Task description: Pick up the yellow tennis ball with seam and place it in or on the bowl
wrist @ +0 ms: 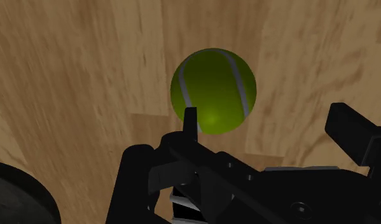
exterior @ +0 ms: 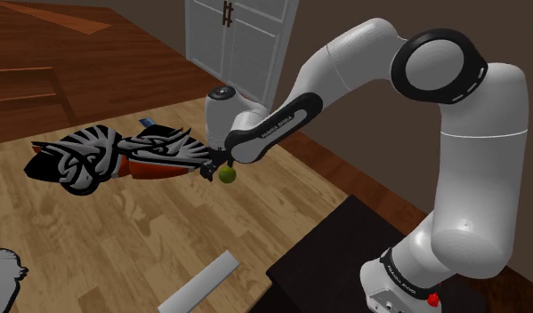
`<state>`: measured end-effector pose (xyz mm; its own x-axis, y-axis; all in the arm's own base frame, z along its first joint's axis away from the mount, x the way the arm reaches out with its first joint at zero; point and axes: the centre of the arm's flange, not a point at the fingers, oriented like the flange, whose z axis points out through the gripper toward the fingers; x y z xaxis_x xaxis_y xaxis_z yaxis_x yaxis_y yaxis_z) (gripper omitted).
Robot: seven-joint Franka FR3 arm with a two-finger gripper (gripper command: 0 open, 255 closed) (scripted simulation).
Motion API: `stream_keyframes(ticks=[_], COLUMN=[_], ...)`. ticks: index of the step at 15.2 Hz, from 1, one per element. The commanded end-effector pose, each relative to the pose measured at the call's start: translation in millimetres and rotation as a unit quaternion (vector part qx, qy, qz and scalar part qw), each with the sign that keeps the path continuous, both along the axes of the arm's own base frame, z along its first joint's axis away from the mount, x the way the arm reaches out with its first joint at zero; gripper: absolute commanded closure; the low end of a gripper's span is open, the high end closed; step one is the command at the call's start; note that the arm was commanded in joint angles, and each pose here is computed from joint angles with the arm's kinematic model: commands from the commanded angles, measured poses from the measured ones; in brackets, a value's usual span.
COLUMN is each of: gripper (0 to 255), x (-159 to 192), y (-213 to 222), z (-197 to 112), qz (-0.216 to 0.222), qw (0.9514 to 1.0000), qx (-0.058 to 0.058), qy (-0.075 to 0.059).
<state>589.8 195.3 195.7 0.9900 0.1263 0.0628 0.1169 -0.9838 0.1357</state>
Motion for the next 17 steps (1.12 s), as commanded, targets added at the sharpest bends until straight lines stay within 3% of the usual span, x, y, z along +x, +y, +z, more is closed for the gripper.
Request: stream_keyframes(ticks=[1,5,12,13,17], gripper=[0,0,0,255,255], x=[1,3,3,3,3], y=[-2,-5,-5,0,-10], z=[-9,-28,-28,-29,-24], qz=[0.003,0.003,0.003,0.003,0.003], qw=[1.0000,1.0000,1.0000,1.0000,1.0000], qx=[-0.001,-0.001,-0.001,-0.001,-0.001], qy=[0.002,0.002,0.002,0.002,0.002])
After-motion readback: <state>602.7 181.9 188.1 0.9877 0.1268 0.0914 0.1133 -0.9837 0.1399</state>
